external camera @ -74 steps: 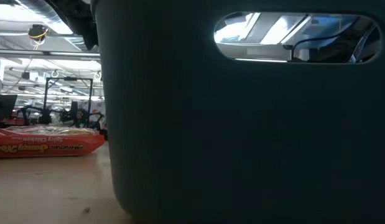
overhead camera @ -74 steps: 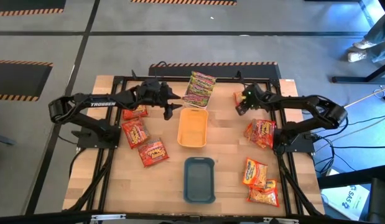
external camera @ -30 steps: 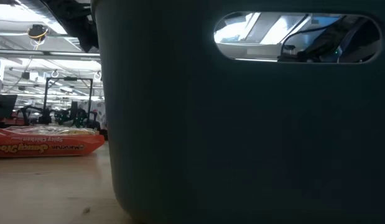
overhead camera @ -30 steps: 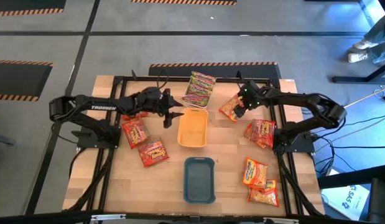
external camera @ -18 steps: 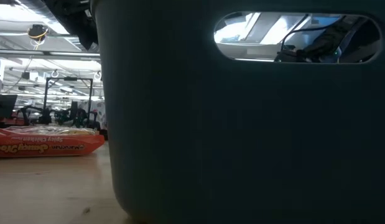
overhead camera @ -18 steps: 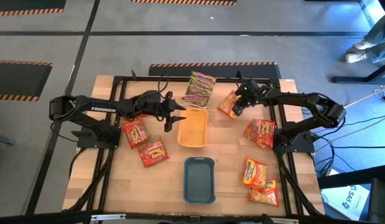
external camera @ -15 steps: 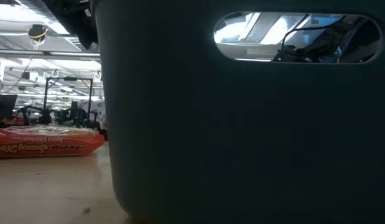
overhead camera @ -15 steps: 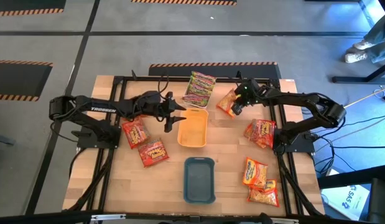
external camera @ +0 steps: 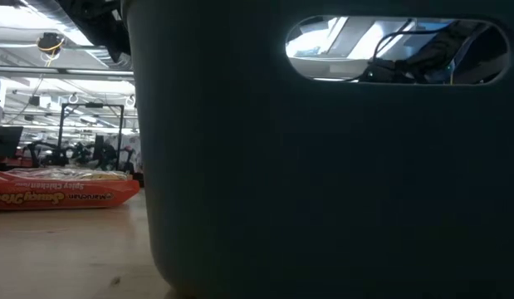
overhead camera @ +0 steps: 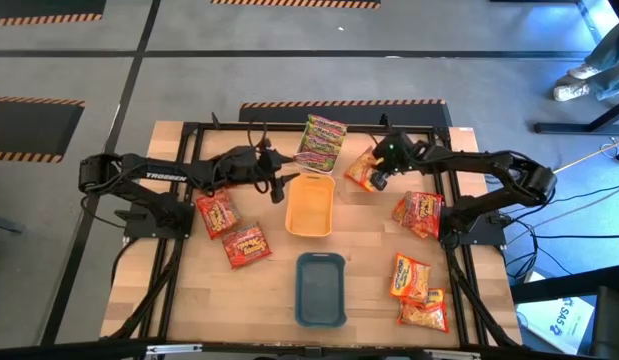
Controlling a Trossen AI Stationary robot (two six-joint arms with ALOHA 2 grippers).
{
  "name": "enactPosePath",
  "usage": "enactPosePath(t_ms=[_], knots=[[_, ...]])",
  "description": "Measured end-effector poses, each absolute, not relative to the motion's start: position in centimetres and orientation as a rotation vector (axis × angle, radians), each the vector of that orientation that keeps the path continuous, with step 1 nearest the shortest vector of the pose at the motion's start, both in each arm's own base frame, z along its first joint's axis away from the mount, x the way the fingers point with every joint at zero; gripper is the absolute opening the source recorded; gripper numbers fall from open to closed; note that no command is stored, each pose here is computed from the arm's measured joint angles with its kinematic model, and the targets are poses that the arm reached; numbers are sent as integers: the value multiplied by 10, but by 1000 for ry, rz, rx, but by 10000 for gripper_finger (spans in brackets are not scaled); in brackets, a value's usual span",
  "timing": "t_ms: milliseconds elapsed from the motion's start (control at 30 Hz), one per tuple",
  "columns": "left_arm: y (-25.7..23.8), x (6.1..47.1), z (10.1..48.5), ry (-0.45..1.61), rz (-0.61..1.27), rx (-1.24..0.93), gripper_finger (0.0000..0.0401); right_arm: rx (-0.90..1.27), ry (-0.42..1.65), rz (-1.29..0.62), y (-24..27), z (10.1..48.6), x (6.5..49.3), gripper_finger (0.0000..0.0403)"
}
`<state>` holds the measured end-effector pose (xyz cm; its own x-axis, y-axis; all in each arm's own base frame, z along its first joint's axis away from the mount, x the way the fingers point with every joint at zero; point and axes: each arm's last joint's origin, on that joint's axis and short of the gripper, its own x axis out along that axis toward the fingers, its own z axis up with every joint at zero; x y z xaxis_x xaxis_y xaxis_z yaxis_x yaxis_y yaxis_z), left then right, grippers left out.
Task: Sort Maruchan noodles
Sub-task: Put the yellow noodle pack into the yellow bin
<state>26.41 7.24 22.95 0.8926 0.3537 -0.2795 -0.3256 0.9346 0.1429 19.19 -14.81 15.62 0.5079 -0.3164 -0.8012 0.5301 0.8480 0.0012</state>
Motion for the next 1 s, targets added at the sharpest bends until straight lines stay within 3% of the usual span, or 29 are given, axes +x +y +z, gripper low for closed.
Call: enactPosePath(t_ms=[300, 567, 733, 1000], knots=[[73, 264, 230, 320, 366, 159, 203, 276, 905, -546, -137, 156, 200, 2], [78, 265, 223, 333, 287, 67, 263, 198, 894, -549, -122, 163, 207, 2], [80, 270, 214, 349, 280, 3, 293, 97, 825, -523, -111, 185, 207, 2], [76, 283, 204, 308, 239, -155, 290, -130, 667, -369, -84, 237, 219, 2]])
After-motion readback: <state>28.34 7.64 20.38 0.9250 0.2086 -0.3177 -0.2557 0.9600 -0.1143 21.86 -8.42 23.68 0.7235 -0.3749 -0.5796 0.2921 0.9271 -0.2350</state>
